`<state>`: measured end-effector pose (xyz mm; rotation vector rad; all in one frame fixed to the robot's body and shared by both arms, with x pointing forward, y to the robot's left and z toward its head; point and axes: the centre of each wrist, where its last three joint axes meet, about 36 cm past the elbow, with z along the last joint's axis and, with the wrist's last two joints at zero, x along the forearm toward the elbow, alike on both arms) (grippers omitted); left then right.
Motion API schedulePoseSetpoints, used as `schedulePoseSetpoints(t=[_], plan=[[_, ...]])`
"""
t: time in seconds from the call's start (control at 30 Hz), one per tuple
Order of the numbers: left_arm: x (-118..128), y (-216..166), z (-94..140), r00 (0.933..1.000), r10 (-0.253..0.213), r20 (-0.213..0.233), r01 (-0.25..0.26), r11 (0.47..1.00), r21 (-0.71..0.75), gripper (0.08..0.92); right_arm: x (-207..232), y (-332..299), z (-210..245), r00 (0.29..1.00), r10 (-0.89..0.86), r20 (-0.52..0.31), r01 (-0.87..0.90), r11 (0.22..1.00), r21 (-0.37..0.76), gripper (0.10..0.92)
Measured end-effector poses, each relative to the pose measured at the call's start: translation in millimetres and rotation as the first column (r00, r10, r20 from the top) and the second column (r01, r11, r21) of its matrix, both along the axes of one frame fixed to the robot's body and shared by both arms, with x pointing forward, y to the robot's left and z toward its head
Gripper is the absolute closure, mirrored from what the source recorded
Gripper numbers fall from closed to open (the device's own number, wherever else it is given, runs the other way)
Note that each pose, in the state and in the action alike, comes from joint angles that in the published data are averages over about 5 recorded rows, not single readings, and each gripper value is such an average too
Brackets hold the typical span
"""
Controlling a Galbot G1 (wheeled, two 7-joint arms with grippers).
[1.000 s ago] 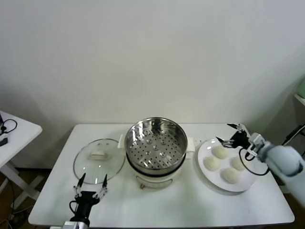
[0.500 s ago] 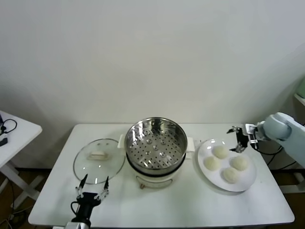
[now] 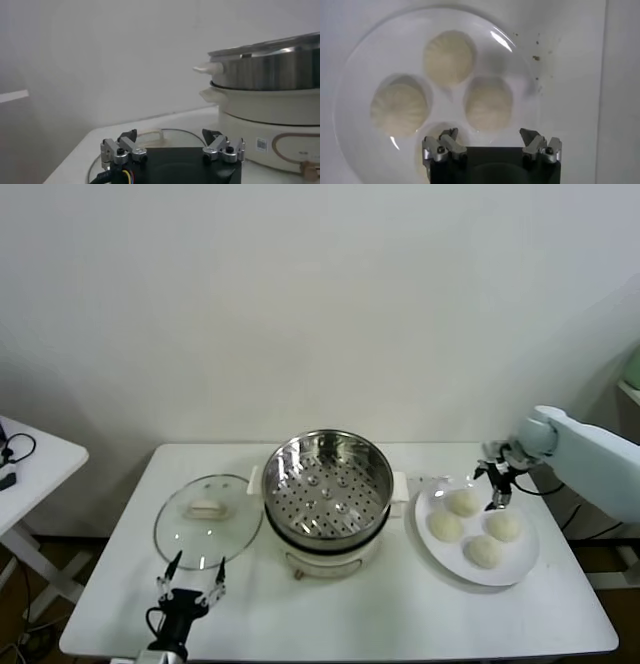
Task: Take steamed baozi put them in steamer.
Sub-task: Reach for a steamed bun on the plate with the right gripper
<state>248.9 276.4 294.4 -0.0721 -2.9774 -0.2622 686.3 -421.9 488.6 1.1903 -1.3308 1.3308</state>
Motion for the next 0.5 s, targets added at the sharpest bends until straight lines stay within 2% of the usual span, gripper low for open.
schedulePoseSetpoints(t=[0.5], plan=[[-1.9, 2.0, -9.4, 0.9997, -0.013, -0.019, 0.013, 0.999, 0.033, 0.177, 15.9, 17.0, -26.9, 0.999, -0.031, -0.029, 0.032, 0.999, 0.011, 0.200]])
